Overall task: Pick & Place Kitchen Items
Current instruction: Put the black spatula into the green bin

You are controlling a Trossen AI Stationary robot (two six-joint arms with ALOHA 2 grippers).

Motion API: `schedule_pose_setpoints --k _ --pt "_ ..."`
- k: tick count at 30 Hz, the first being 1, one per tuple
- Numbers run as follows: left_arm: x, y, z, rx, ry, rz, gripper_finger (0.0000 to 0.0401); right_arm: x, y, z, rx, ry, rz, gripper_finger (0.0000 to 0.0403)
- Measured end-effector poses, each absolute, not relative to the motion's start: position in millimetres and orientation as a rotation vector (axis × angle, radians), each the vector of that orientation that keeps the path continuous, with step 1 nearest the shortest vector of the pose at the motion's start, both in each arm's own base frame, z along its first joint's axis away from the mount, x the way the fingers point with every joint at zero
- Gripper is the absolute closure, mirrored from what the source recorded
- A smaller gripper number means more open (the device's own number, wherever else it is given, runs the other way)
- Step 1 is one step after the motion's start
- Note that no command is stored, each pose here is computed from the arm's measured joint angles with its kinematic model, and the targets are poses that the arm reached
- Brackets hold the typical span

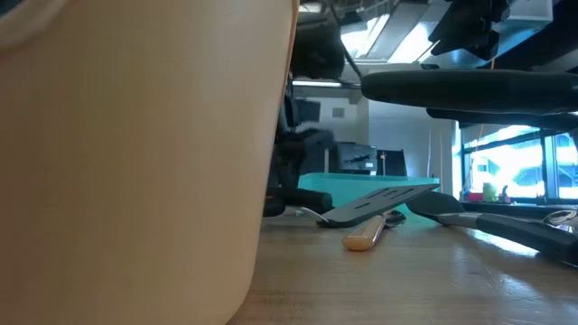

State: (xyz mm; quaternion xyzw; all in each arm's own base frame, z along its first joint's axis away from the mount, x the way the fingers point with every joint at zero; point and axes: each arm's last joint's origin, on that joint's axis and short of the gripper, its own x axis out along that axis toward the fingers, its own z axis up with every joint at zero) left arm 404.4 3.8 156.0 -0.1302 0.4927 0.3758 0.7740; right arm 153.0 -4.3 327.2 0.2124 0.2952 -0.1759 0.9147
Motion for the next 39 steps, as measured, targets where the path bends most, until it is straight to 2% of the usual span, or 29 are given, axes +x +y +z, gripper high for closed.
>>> schedule_pose_setpoints --k 5,12,15,19,28,34,39 --pt "407 3 136 -0.326 1.118 0.822 0.0207 153 -4 327 0.434 0.608 -0.361 0.0272" --pt "407 7 133 -0.364 1.137 0.817 0.0217 153 -4 327 0.434 0.608 -0.361 0.0272" --pt "407 11 134 -0.396 1.147 0.802 0.0256 153 -4 327 0.434 0.608 -0.361 0.0272" --pt "407 16 133 -0.456 1.173 0.768 0.0344 153 -4 327 0.421 0.610 -0.357 0.0272" --pt "399 21 145 -0.485 1.206 0.758 0.0343 153 -4 327 0.398 0.613 -0.349 0.0272" --pt "397 24 167 -0.523 1.139 0.751 0.0343 153 -4 327 0.391 0.615 -0.348 0.0272" --pt "396 27 180 -0.600 1.128 0.669 0.0343 153 -4 327 0.369 0.618 -0.340 0.0272"
